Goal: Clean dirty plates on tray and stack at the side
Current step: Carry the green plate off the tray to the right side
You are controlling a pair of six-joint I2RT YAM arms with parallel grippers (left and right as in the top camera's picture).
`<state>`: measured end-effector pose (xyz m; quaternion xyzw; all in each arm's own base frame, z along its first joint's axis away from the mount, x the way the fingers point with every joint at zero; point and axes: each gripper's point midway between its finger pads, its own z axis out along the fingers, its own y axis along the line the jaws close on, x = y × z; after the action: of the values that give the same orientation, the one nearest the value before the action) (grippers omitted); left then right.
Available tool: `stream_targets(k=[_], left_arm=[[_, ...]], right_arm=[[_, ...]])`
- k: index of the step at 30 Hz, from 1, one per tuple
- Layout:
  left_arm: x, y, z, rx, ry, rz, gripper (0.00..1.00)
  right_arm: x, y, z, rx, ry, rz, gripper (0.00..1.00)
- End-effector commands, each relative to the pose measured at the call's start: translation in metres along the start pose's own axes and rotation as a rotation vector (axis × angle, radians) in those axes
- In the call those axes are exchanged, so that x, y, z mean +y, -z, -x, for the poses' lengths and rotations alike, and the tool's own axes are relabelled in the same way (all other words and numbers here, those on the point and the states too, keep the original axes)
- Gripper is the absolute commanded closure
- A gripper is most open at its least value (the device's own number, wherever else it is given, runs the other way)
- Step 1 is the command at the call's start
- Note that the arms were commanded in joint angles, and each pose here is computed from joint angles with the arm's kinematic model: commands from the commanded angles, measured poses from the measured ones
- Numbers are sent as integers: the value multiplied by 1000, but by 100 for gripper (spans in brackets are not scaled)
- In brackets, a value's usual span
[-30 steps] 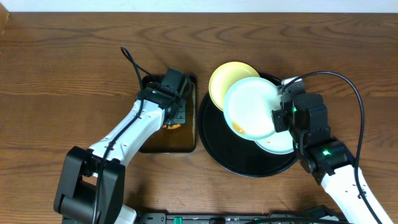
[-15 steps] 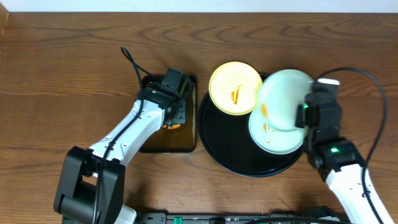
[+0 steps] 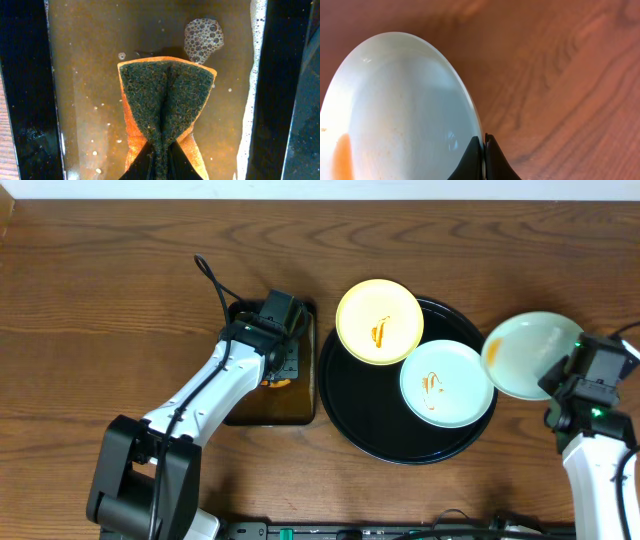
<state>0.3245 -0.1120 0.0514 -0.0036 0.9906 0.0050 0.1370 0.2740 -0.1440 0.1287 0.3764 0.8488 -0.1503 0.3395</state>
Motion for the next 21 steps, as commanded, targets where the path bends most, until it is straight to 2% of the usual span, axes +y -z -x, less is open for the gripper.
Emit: stream_targets(k=[1, 4, 7, 10, 11, 13, 18, 21], left_arm=[[1, 0, 0, -1, 8, 2, 91], [1, 0, 0, 1, 7, 2, 91], [1, 0, -1, 3, 7, 3, 91], [1, 0, -1, 2, 7, 3, 91], [1, 0, -1, 2, 7, 3, 91], [1, 0, -1, 2, 7, 3, 91], [1, 0, 0, 2, 7, 3, 91], [1, 1, 0, 2, 7, 3, 91]], right_arm=[[-14, -13, 3, 37, -95, -34, 99], [-18, -21, 5, 38, -131, -44, 99], [-4, -25, 15, 10, -115, 33, 97], [14, -24, 18, 12, -93, 128, 88], [19, -23, 16, 24, -85, 162, 82], [40, -17, 4, 80, -19, 282, 73], [69, 3, -45, 294, 57, 470, 71], [72, 18, -79, 442, 73, 507, 69]])
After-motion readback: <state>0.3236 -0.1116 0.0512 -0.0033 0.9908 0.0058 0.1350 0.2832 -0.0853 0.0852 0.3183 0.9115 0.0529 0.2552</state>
